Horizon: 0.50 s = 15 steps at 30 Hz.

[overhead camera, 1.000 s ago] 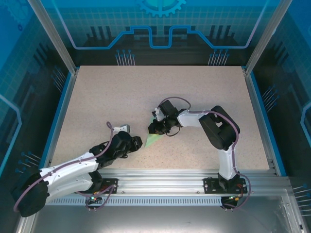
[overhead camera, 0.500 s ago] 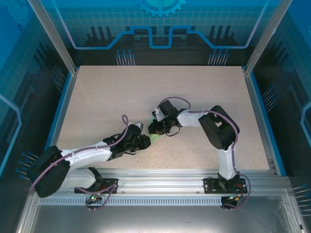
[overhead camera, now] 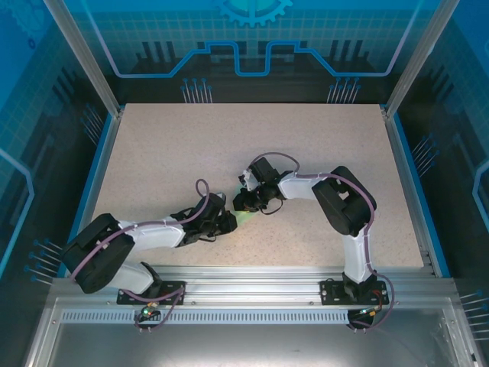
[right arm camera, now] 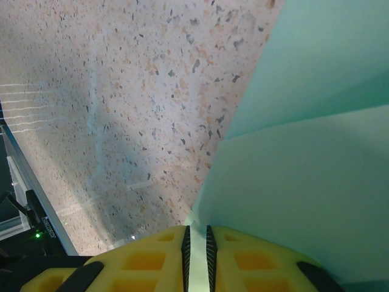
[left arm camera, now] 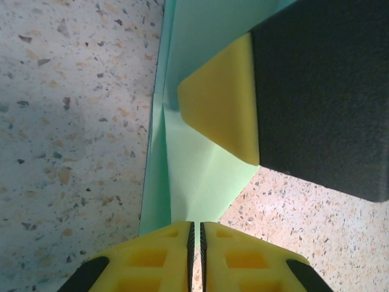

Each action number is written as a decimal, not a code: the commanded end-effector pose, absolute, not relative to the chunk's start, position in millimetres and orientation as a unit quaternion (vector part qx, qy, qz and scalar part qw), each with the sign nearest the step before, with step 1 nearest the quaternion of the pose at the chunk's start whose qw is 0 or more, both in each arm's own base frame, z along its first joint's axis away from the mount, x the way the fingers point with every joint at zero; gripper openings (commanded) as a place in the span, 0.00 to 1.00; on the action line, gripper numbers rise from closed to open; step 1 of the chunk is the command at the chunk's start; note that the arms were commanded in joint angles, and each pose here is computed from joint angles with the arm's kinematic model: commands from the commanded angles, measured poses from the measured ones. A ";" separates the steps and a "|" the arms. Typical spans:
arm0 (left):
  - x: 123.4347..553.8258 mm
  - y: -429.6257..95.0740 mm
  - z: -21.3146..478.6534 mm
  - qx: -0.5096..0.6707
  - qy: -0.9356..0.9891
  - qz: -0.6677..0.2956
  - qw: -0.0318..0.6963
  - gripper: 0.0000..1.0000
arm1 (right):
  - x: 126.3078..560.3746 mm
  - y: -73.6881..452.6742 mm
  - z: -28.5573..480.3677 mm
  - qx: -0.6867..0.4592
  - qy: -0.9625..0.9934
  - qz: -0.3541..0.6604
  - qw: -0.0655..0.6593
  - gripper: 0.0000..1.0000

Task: Fold a paper plane with a square sheet of paper (pick it up from the middle)
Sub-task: Fourth fold the wing at the center of the table.

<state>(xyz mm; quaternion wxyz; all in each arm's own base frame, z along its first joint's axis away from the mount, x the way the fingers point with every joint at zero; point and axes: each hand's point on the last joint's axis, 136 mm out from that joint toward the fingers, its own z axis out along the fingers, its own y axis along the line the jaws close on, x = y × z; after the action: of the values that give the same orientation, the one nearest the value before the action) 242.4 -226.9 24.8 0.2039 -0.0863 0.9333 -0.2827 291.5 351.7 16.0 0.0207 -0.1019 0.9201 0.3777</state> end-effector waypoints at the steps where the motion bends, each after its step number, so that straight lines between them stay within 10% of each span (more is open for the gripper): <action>1: 237.9 -223.7 12.4 -0.096 0.935 -0.284 0.188 0.15 | 289.7 342.1 -0.9 -0.096 0.930 0.356 0.005 0.18; 15: 208.1 -190.2 -18.8 -0.127 0.953 -0.229 0.154 0.13 | 290.5 338.5 -9.7 -0.092 0.934 0.345 0.001 0.18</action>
<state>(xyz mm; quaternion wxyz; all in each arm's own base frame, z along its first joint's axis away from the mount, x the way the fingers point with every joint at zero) 236.9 -220.6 13.0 0.2036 -0.1037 0.9300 -0.2878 291.3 352.0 15.1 0.0185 -0.1030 0.9202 0.3772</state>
